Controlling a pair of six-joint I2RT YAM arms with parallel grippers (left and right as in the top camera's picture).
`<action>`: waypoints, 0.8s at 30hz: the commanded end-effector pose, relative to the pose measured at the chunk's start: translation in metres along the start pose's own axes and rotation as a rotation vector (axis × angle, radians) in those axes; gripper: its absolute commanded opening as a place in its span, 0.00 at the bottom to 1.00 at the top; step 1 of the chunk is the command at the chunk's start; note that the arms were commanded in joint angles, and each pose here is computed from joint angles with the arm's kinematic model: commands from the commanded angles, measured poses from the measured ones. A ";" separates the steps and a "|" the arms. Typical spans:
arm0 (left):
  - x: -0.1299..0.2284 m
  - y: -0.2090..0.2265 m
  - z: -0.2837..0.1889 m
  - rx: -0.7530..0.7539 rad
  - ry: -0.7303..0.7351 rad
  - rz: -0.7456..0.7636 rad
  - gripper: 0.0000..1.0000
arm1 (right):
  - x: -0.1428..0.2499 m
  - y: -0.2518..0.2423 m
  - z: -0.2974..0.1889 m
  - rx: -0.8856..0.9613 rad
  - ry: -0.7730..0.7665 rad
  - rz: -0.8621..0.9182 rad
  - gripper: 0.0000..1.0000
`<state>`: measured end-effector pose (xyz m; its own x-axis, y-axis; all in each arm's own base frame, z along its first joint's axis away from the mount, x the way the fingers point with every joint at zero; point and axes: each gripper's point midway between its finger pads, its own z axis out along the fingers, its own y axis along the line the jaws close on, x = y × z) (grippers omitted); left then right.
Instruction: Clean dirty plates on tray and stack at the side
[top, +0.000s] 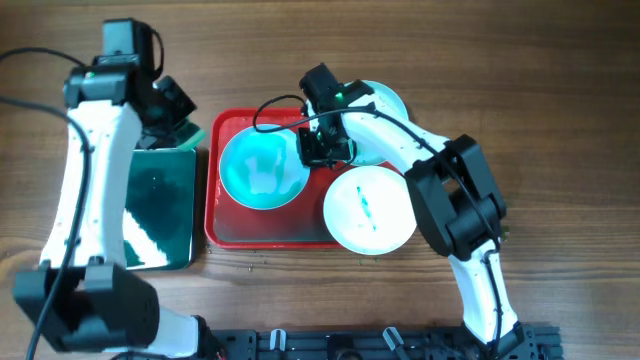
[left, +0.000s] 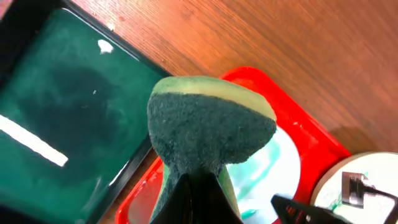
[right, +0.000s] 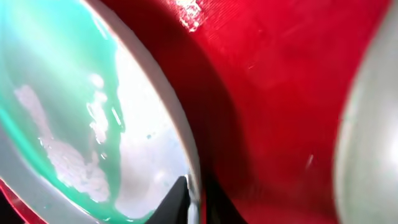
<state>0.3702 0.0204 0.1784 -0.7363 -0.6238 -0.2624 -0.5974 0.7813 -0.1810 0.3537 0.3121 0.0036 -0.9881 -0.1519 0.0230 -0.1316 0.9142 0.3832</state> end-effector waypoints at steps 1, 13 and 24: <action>0.002 0.006 0.001 -0.029 0.018 0.069 0.04 | 0.008 -0.006 0.013 0.044 0.021 0.030 0.13; 0.003 0.006 0.002 -0.031 0.021 0.080 0.04 | -0.010 -0.023 -0.113 0.451 -0.346 -0.049 0.04; 0.003 0.006 0.002 -0.031 0.021 0.079 0.04 | 0.038 0.018 -0.180 0.995 -0.707 -0.262 0.04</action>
<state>0.3636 0.0202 0.1748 -0.7826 -0.5716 -0.2463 -0.5531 0.8202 -0.1461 0.3194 0.2637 0.1382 -0.8139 -0.4027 -0.4189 -0.1866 0.8639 -0.4678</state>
